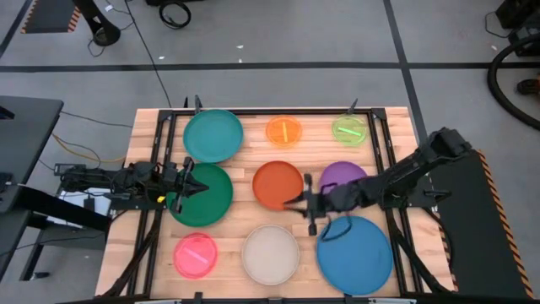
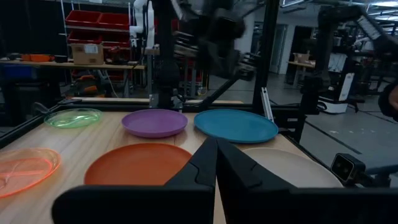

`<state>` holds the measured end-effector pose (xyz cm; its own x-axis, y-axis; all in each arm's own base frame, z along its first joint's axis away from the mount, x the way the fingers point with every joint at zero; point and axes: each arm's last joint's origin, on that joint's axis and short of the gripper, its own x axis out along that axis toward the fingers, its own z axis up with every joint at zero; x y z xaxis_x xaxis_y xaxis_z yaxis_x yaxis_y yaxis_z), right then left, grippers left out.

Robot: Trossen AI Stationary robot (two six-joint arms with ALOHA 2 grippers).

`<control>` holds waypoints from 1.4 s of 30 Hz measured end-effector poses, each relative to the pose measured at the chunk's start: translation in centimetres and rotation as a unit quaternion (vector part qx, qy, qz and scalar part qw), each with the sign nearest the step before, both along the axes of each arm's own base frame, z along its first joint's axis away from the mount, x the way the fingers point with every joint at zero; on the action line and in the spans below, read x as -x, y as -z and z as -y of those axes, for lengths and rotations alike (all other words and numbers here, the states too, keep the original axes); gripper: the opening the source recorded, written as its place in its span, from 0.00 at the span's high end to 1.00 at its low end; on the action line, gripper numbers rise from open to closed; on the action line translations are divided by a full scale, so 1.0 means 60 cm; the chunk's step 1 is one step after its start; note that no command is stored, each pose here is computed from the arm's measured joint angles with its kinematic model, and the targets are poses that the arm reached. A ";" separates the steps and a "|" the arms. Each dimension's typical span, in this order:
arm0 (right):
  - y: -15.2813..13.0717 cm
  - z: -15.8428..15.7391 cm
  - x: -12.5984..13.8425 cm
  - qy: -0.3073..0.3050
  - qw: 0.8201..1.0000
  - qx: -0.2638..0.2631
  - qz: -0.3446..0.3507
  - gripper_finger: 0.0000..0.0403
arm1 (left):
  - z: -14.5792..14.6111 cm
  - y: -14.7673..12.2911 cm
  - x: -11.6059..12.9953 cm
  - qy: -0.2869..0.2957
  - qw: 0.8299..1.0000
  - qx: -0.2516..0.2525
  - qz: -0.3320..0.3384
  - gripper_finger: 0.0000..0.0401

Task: Stack plastic plates
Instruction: Stack the light brown plate on top of the orange plate

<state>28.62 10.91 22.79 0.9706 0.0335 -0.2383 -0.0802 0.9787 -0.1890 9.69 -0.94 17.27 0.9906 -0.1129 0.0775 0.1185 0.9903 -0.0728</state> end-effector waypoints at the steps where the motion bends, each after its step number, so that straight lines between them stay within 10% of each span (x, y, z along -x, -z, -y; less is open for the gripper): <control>1: -0.001 -0.013 -0.009 -0.013 1.000 -0.005 -0.015 0.79 | 0.000 0.000 0.000 0.000 1.000 0.000 0.000 0.97; 11: 0.033 -0.150 -0.041 -0.115 0.978 -0.007 -0.176 0.53 | 0.000 0.000 0.000 0.000 1.000 0.000 0.000 0.97; 22: 0.056 -0.259 -0.071 -0.165 0.959 -0.009 -0.230 0.45 | 0.000 0.000 0.000 0.000 1.000 0.000 0.001 0.97; 42: 0.111 -0.288 -0.081 -0.215 0.901 0.148 -0.348 0.47 | 0.000 -0.001 0.000 0.000 1.000 0.000 0.002 0.97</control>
<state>33.47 28.18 16.13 0.4959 0.2051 -0.8438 -0.6387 0.7445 -0.1944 9.69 -0.93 17.32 0.9902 -0.1124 0.0825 0.1184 0.9903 -0.0726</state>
